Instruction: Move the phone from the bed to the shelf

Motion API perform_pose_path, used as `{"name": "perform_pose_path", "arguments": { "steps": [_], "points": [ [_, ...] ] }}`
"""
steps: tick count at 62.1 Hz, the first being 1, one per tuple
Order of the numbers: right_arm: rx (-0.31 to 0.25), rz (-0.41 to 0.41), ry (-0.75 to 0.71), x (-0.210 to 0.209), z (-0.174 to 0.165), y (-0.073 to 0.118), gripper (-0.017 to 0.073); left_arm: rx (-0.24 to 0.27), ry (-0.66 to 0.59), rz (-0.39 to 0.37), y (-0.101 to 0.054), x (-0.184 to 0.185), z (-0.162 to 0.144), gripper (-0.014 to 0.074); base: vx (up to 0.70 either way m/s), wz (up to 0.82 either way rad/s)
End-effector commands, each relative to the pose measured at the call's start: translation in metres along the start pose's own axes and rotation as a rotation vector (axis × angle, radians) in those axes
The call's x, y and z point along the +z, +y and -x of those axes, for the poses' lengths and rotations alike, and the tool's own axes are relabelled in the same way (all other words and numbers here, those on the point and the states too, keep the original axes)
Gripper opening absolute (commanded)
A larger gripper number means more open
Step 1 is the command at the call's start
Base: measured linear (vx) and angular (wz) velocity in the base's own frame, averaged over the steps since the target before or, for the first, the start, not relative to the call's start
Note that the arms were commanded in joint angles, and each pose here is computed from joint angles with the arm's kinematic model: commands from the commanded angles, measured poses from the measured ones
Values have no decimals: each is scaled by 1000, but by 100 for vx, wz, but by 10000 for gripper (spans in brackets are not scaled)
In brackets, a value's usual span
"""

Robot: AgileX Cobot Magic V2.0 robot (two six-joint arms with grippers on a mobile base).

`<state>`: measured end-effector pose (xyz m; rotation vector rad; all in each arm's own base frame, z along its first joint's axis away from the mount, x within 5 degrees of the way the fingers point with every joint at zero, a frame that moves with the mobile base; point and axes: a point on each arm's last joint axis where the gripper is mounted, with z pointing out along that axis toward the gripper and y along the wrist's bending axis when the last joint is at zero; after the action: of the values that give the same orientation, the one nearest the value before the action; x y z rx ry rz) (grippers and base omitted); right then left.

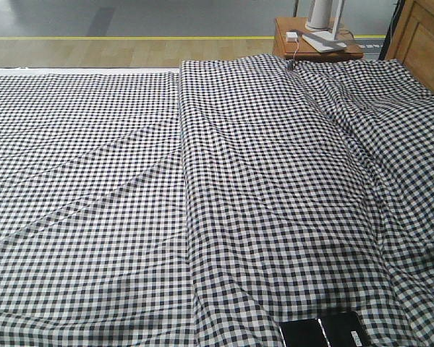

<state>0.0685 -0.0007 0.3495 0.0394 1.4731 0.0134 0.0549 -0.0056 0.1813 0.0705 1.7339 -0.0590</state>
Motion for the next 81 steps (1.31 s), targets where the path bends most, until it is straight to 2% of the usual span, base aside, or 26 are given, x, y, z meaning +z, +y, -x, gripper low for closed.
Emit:
{"name": "perform_pose_path", "arguments": {
  "steps": [1,13,23,39,47,81],
  "points": [
    [-19,-4,-1,14,22,0,22,-12,-75,4,1,0,6,1,0,0],
    [-15,1,192,48,15,0,94,-12,-75,4,1,0,6,1,0,0],
    [-12,1,337,71,-5,-1,212,-12,-75,4,1,0,6,1,0,0],
    [-9,0,427,88,-19,-2,608,-12,-75,4,1,0,6,1,0,0],
    [-9,0,427,88,-19,-2,727,-12,-75,4,1,0,6,1,0,0],
    [-10,-5,375,90,-15,-2,634,-12,-75,4,1,0,6,1,0,0]
  ]
}}
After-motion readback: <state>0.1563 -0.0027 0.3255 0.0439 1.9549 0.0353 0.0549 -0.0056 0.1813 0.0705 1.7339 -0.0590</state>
